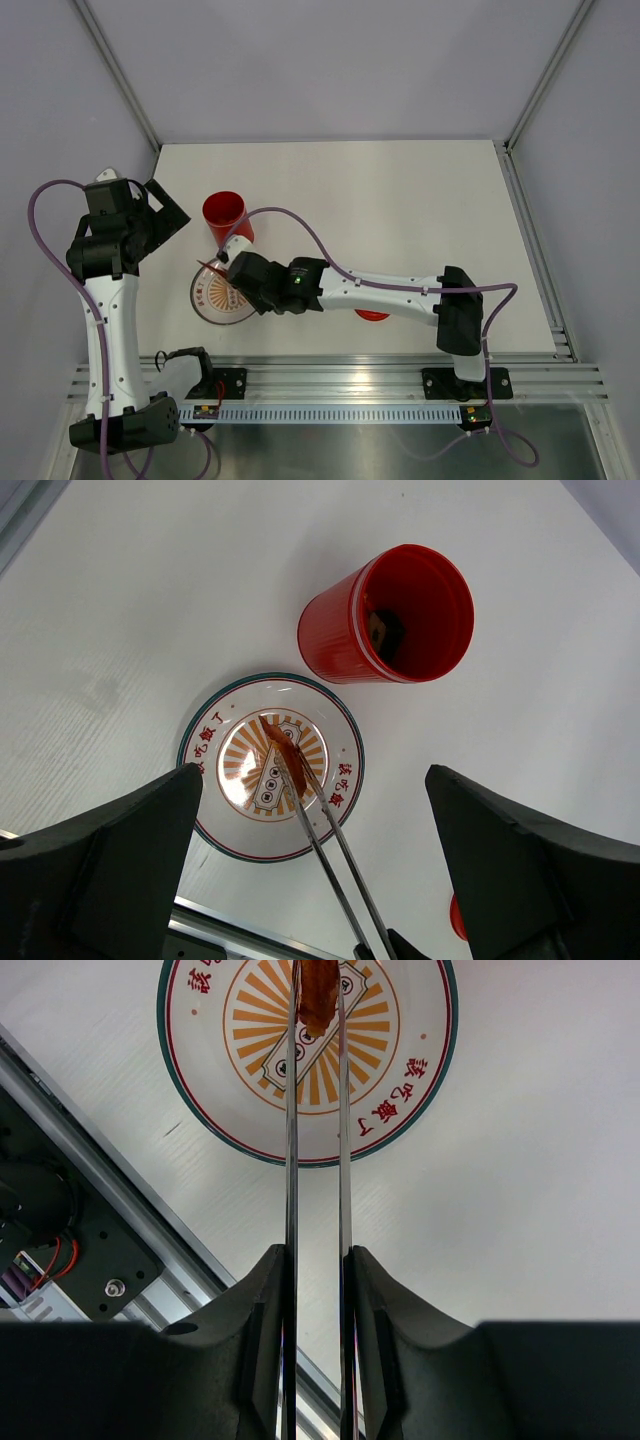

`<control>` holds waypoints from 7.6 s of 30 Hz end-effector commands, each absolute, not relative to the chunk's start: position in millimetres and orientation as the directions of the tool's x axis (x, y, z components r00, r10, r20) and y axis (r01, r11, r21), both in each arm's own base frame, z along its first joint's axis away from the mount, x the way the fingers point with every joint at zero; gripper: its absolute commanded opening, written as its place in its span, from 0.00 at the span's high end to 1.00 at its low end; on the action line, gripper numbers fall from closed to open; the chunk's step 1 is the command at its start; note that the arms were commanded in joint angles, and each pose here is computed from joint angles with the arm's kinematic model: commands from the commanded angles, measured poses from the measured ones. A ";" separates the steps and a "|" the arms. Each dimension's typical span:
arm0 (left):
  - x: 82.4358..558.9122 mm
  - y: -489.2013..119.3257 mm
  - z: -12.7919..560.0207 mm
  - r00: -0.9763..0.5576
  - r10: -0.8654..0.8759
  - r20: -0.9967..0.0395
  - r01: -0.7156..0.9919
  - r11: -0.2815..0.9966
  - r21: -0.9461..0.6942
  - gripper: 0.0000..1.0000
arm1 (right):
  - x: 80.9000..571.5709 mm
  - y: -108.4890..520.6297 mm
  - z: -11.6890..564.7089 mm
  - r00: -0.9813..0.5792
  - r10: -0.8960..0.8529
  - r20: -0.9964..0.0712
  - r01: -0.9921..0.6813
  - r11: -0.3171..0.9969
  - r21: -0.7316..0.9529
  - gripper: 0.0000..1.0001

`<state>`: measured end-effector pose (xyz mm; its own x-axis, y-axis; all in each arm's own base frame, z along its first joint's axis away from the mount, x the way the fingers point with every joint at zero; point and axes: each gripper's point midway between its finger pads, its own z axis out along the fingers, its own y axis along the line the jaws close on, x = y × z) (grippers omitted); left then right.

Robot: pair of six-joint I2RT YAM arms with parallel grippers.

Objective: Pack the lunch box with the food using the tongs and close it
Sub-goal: Pick up the fake food from the plate, then place the fake food in the packing box, then place the clamp at the center of the board, then move the box lid to the center of the board, then pick up the box lid from the center of the board.

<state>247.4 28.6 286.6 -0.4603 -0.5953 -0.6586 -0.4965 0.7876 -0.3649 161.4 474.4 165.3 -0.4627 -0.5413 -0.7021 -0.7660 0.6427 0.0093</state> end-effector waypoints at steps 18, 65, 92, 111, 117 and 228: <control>237.4 15.6 355.3 -0.360 -0.578 -0.732 -0.378 0.808 -0.452 0.01 | 232.2 445.5 289.7 -0.357 -0.309 -0.882 -0.647 0.762 -0.005 1.00; 238.4 20.5 347.6 -0.369 -0.572 -0.733 -0.402 0.809 -0.429 0.01 | 299.4 477.7 262.4 -0.388 -0.285 -0.876 -0.646 0.762 0.038 0.59; 241.9 20.4 337.7 -0.383 -0.580 -0.719 -0.411 0.804 -0.430 0.01 | 282.4 459.4 325.4 -0.351 -0.196 -0.916 -0.672 0.733 0.101 0.96; 248.3 18.5 320.8 -0.412 -0.590 -0.695 -0.416 0.800 -0.432 0.01 | 326.7 322.6 240.4 -0.440 -0.161 -0.884 -0.304 0.953 -0.023 0.99; 249.9 17.4 316.2 -0.423 -0.593 -0.685 -0.417 0.799 -0.434 0.01 | 342.9 299.2 172.8 -0.520 -0.146 -0.842 -0.205 0.978 -0.043 0.97; 237.2 -309.3 100.0 -0.812 -0.455 -0.366 -0.445 0.888 -0.116 0.27 | 251.1 103.2 137.7 -0.779 0.241 -0.580 0.152 0.968 0.198 0.20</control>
